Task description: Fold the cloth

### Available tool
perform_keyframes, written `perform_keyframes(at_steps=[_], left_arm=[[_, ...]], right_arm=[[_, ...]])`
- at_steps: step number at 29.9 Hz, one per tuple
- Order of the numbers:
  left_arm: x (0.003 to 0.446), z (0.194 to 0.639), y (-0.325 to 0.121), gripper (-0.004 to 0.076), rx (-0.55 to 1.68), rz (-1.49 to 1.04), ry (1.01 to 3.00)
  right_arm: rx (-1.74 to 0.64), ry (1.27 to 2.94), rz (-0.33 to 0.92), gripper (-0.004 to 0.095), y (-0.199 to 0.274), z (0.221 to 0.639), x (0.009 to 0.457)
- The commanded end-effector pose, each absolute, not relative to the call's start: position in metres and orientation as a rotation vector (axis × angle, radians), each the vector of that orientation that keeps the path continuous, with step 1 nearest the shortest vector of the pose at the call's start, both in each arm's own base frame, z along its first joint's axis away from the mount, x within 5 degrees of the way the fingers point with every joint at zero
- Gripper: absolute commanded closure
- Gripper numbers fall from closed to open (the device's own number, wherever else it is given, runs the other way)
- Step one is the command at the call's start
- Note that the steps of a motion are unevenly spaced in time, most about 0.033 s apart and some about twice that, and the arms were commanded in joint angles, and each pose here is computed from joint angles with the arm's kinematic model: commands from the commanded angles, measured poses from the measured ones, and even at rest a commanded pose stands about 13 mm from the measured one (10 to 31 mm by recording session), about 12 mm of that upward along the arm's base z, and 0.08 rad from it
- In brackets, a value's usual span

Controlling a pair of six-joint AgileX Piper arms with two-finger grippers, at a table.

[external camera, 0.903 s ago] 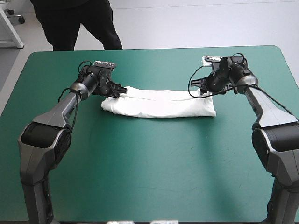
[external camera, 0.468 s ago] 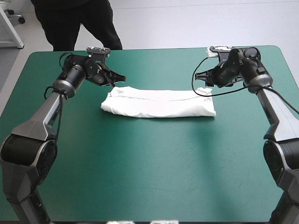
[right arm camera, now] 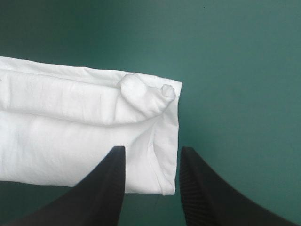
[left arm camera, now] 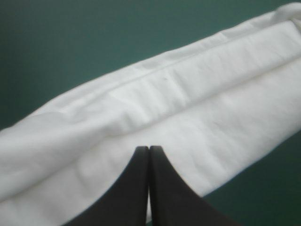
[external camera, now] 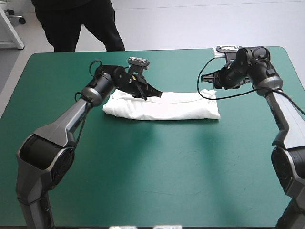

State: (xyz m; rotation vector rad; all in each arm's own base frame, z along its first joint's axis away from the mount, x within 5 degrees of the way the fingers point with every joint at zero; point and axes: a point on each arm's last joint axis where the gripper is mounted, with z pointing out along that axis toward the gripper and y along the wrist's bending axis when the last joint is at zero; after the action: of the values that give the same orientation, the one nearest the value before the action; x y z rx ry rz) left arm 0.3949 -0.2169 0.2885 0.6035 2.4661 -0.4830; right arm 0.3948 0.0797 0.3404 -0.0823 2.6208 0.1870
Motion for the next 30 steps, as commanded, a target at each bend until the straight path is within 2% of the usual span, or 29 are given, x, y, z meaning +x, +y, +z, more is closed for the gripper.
perform_keyframes(at_steps=[1,13,15,18,20,23,25,30], left_arm=[[0.386,0.312,-0.236,0.0733,0.618,-0.537,2.352],[0.397,0.244,-0.264,0.0733,0.677,-0.525,2.476],[0.396,0.240,-0.264,0.0733,0.686,-0.522,2.499],[0.395,0.238,-0.264,0.0733,0.695,-0.522,2.518],[0.394,0.239,-0.264,0.0733,0.699,-0.522,2.524],[0.394,0.239,-0.264,0.0733,0.699,-0.522,2.524],[0.394,0.239,-0.264,0.0733,0.698,-0.522,2.522],[0.394,0.239,-0.264,0.0733,0.701,-0.521,2.521]], right_arm=[[-0.074,2.507,0.193,0.0557,0.074,0.374,0.385],[-0.047,2.527,0.201,0.0557,0.071,0.373,0.384],[-0.020,2.523,0.267,0.0555,0.067,0.374,0.385],[-0.013,2.487,0.433,0.0544,0.053,0.377,0.388],[-0.012,2.503,0.484,0.0481,0.040,0.374,0.388],[0.041,2.562,0.460,0.0300,0.021,0.359,0.388],[0.061,2.592,0.471,0.0221,0.017,0.346,0.387],[0.025,2.639,0.598,0.0209,0.023,0.313,0.393]])
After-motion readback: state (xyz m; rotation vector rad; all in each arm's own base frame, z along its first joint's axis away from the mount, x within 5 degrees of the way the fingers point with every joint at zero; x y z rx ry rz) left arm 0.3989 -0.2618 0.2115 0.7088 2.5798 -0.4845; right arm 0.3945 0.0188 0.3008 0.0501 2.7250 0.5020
